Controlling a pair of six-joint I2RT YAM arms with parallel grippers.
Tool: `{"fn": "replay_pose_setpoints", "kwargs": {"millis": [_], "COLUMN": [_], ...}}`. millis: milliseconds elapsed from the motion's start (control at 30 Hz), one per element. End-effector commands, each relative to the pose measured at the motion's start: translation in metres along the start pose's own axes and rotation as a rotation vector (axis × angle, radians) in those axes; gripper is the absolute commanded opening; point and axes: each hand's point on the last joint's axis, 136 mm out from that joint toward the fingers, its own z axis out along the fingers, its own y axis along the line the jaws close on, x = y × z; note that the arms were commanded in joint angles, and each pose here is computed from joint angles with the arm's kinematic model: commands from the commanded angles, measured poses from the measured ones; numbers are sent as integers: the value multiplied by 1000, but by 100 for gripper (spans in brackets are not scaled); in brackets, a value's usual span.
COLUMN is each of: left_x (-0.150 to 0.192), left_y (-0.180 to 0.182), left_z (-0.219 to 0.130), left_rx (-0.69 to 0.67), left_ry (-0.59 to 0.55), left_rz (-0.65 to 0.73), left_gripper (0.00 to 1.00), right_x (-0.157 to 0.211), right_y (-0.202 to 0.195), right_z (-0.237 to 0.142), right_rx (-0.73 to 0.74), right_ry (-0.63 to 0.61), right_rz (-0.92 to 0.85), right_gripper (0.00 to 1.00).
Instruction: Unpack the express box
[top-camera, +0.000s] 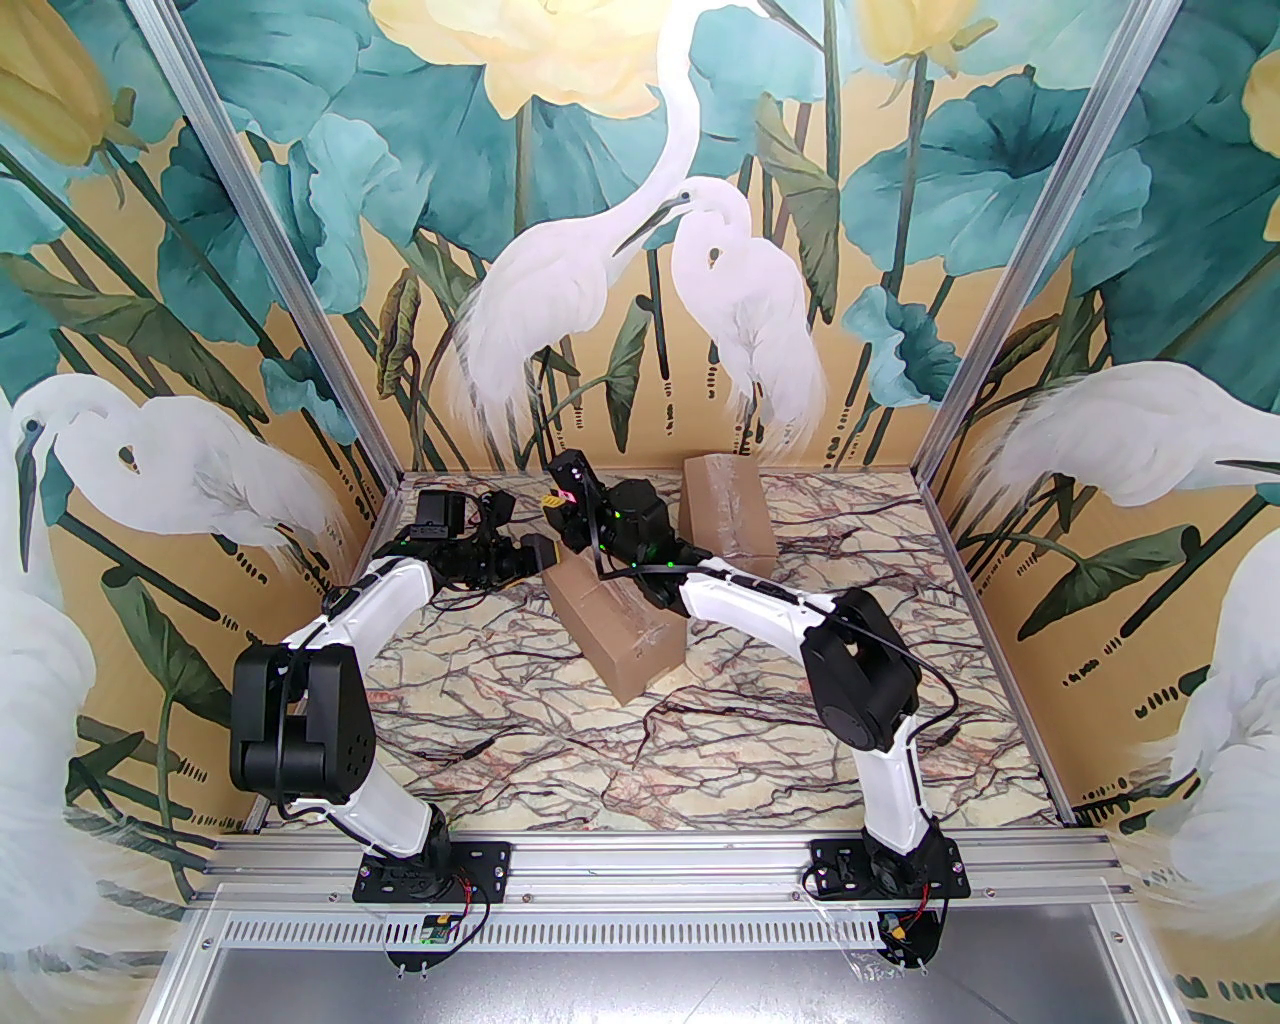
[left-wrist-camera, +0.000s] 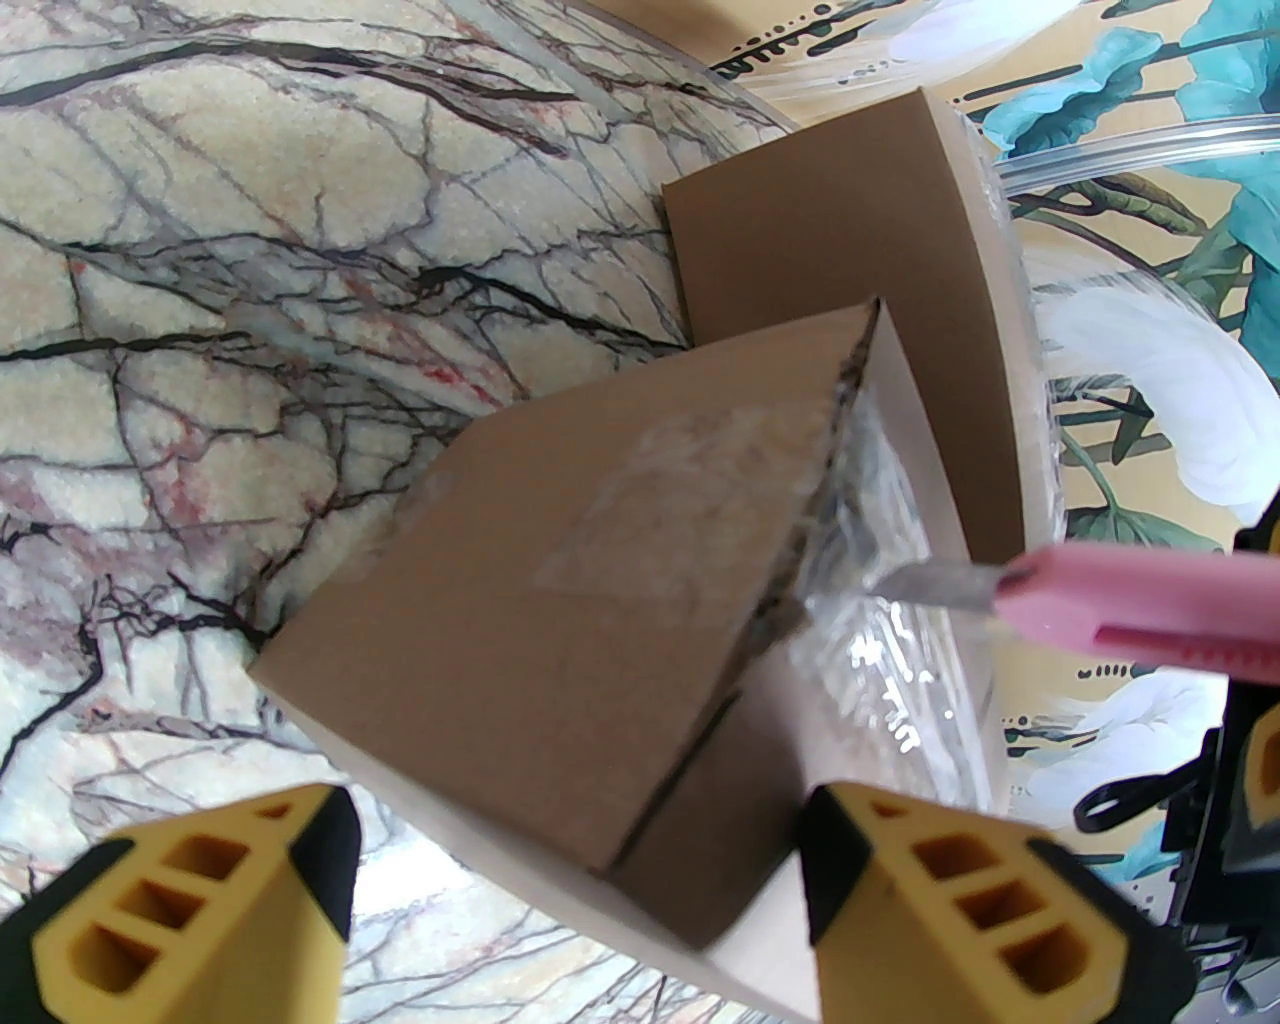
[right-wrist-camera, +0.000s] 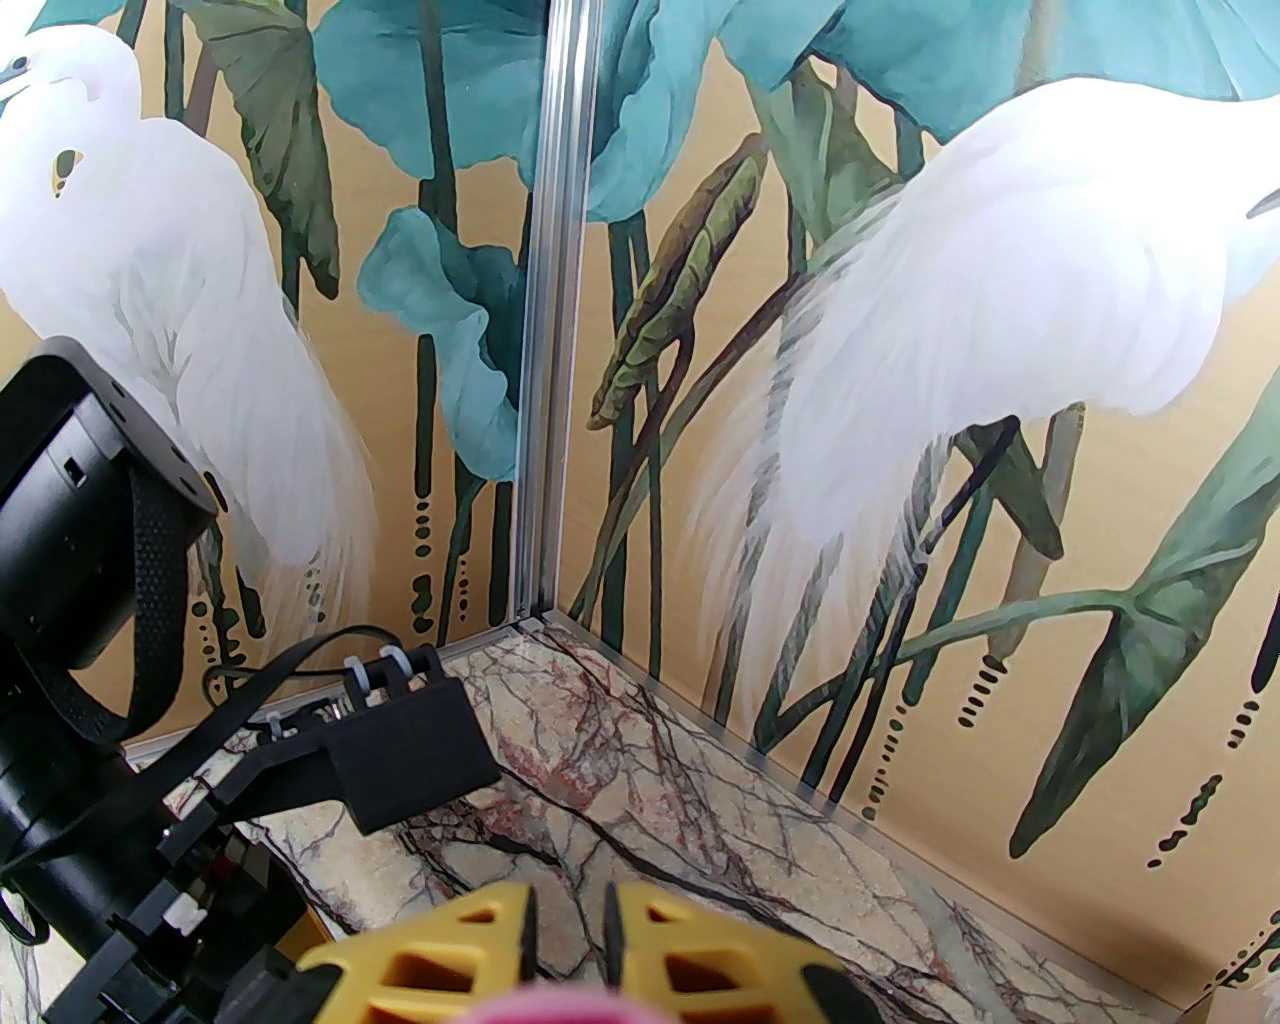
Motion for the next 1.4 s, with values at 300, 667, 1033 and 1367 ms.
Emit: {"fn": "replay_pose_setpoints", "kwargs": {"millis": [300,667,1033,1367], "left_x": [29,29,28,28], "left_y": [30,30,32,35], "left_z": [14,14,15,17], "left_rx": [-72,-74,-85,-94], "left_ry": [93,94,93,94], "left_rz": [-85,-88,-98,-109], "left_gripper": [76,75,75,74], "right_x": [-16,5,10,13], "right_y": [-10,-7,-7,-8], "right_z": [1,5,2,-5], "right_rx": [63,48,51,67], "right_ry": [-84,-22,-7,7], "right_rz": [-53,-44,-6,26], "right_gripper": [0,0,0,0]}}
